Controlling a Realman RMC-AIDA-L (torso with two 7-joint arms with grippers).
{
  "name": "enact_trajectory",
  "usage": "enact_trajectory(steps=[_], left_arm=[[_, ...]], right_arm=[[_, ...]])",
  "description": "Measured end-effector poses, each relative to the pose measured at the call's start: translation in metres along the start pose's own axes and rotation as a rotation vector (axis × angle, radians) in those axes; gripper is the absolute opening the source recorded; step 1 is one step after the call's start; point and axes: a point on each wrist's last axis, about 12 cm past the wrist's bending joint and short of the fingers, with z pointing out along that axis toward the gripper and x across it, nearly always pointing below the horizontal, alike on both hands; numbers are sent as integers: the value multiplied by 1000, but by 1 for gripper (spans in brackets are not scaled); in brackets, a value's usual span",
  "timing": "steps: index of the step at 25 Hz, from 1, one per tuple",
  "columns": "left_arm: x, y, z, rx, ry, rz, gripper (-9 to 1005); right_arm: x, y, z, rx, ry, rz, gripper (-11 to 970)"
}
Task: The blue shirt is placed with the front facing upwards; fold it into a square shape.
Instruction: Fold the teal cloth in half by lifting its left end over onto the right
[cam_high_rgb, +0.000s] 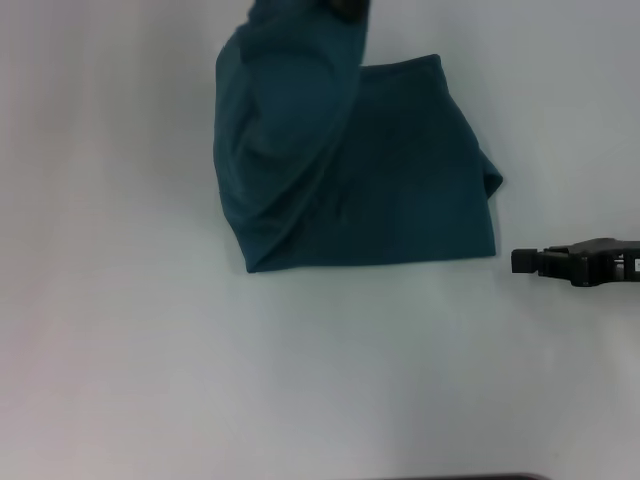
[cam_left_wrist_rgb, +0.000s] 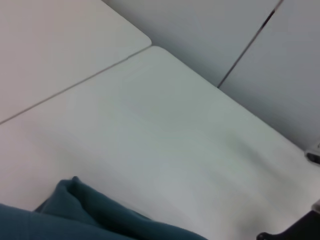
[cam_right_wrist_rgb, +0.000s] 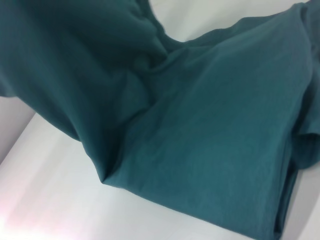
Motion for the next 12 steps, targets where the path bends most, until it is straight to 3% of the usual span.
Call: enact_trajectory(steps=[6, 12], left_arm=[[-14, -19, 36, 14, 51, 63, 81], [-22, -29, 66, -2, 61, 93, 83]], right_arm=[[-2, 1, 1, -5, 1, -4, 25], [-2, 1, 1, -5, -2, -3, 26]])
